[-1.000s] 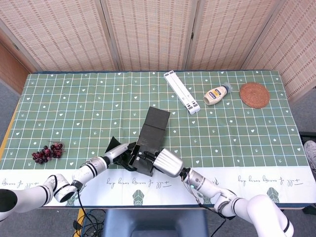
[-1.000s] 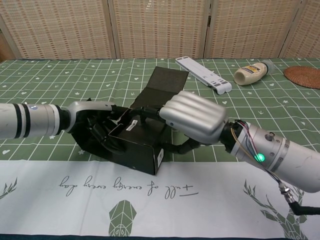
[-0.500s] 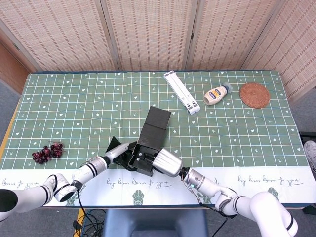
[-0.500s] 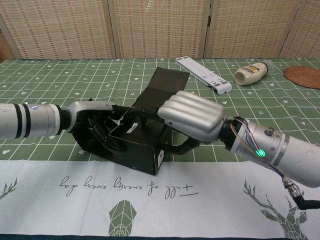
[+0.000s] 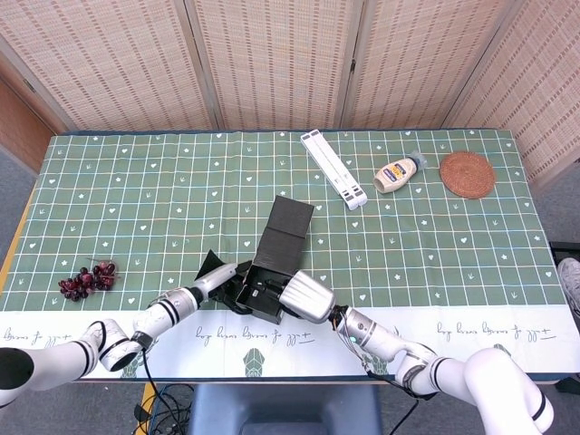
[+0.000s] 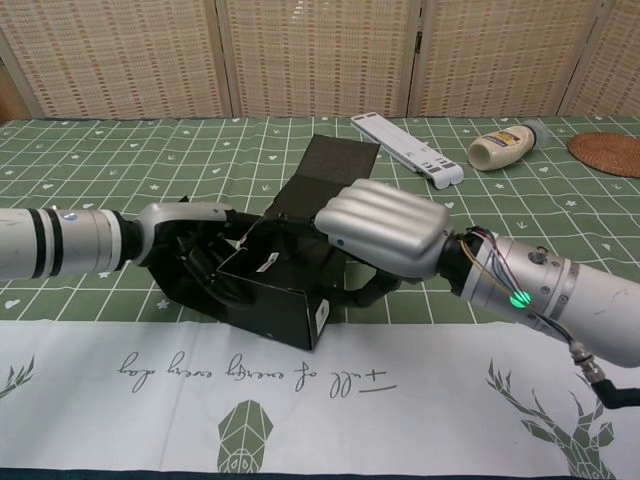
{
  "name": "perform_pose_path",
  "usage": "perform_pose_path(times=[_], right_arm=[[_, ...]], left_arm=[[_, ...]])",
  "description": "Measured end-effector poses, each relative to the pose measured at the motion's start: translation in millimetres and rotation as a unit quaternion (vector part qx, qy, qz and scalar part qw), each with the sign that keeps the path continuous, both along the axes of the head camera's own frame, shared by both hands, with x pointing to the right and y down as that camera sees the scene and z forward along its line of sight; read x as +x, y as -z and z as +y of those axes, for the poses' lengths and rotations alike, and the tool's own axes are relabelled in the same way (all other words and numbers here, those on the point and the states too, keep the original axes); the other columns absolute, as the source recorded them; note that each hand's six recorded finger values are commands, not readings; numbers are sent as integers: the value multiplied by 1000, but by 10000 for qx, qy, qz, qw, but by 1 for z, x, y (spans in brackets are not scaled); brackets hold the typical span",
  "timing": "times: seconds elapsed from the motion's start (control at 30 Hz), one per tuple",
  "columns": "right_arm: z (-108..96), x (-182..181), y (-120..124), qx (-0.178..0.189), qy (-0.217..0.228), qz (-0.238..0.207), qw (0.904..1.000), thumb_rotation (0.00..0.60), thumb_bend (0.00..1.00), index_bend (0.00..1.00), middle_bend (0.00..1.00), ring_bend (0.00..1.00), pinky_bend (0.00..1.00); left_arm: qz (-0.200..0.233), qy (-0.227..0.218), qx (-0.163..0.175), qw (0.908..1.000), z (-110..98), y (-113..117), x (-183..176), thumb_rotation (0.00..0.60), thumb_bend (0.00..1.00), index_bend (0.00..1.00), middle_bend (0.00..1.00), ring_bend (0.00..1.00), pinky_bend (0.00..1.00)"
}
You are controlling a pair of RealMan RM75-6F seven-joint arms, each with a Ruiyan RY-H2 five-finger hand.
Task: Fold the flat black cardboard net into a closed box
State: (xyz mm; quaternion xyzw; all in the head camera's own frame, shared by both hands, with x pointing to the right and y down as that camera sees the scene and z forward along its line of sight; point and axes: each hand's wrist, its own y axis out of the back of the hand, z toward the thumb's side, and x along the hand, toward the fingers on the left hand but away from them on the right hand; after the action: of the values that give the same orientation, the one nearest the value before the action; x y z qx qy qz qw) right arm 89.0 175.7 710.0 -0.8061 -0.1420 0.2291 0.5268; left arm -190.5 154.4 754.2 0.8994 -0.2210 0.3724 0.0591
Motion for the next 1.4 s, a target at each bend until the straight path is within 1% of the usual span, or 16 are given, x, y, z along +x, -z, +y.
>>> perform_pose_path(times=[0.17, 0.43, 0.53, 0.6, 0.73, 0.83, 0.93, 1.17, 1.4], right_arm=[[0, 1, 1, -8, 6, 20, 10000, 600, 418, 134, 332, 759, 1000], [-1, 1, 0, -57, 7, 82, 9999, 600, 418, 134, 333, 759, 1000], [-1, 1, -2, -133, -6, 126, 9998, 600, 424, 137, 352, 768, 1000], [-1, -1, -2, -225, -20, 135, 9997, 600, 438, 162, 374, 779, 1000], [-3, -2, -2, -321, 23, 213, 9993, 600, 472, 250, 420, 792, 1000], [-5, -2, -2, -355, 124, 344, 9987, 600, 498, 277, 431, 794, 1000], [-6, -2, -3, -401, 265, 518, 9975, 600, 514, 282, 431, 794, 1000], [-13, -6, 1, -386, 747, 965, 9918, 600, 551, 325, 460, 798, 1000], [-16, -11, 5, -323, 1039, 1138, 9875, 600, 623, 404, 517, 808, 1000]], left_arm=[[10, 25, -10, 10000, -1, 0, 1, 600, 145, 228, 212, 575, 874], [12, 21, -25, 10000, 0, 0, 2, 600, 145, 228, 211, 575, 874], [14, 25, -18, 10000, 0, 0, 2, 600, 145, 228, 211, 575, 874], [18, 22, -12, 10000, 0, 1, 2, 600, 145, 226, 211, 574, 874], [40, 18, 6, 10000, 0, 2, 3, 600, 145, 219, 212, 572, 874], [58, 4, 22, 10000, 0, 3, 3, 600, 145, 217, 212, 572, 874], [69, -8, 28, 10000, 0, 4, 4, 600, 145, 217, 212, 572, 874], [116, -37, 23, 9999, 2, 6, 6, 600, 145, 216, 212, 572, 874], [156, -49, 18, 9999, 2, 8, 7, 600, 145, 216, 212, 572, 874]])
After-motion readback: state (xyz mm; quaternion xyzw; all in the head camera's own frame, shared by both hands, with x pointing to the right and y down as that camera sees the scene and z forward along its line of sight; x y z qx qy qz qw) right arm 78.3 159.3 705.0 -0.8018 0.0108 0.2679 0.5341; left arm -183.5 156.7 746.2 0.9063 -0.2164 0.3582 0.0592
